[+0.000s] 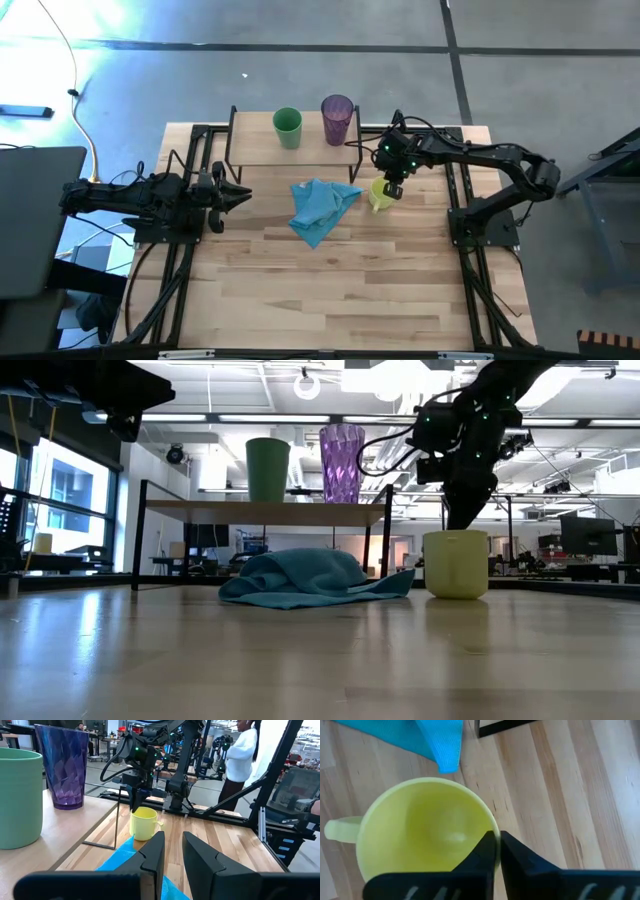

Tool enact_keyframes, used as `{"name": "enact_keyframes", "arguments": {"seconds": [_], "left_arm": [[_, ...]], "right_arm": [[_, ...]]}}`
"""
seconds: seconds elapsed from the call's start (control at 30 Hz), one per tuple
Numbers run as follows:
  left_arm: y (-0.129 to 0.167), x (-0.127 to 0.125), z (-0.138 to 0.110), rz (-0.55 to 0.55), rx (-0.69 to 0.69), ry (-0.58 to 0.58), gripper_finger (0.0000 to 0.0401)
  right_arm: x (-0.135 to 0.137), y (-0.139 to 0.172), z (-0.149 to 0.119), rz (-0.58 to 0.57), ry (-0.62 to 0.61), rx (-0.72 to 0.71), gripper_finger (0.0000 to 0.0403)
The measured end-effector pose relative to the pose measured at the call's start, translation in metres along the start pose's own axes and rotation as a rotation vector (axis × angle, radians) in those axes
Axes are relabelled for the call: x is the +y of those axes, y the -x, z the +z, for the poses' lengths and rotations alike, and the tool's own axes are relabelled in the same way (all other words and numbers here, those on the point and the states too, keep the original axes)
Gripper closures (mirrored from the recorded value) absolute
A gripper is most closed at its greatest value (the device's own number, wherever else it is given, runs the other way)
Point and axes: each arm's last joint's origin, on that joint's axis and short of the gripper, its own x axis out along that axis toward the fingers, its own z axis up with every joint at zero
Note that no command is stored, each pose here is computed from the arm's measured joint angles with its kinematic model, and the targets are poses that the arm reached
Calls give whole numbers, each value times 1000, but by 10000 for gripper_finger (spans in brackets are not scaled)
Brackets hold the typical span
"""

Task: Stack small to large cups/mugs on shelf
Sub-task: Put the yellow mug on the shelf

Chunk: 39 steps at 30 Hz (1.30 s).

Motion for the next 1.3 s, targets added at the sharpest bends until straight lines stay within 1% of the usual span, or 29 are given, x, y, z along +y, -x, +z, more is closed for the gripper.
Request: {"name": "enact_keyframes", "arguments": {"seconds": [0.23, 0.43, 0.63, 0.87, 1.1, 1.3], "left_arm": [[0, 0, 0, 0, 0, 0, 343], [0, 0, 0, 0, 0, 0, 343], [0, 0, 0, 0, 1, 0, 343], [0, 0, 0, 0, 1, 0, 343], [0, 0, 0, 0, 1, 0, 343], [0, 0, 0, 0, 1, 1, 343]], "right_arm": [[1, 1, -1, 10, -1, 14, 402], [3, 4, -5, 52, -18, 34, 402], [6, 13, -7, 99, -35, 37, 403], [19, 33, 9, 116, 21, 8, 403], [35, 65, 31, 145, 70, -65, 403], [49, 92, 41, 166, 88, -71, 403]]}}
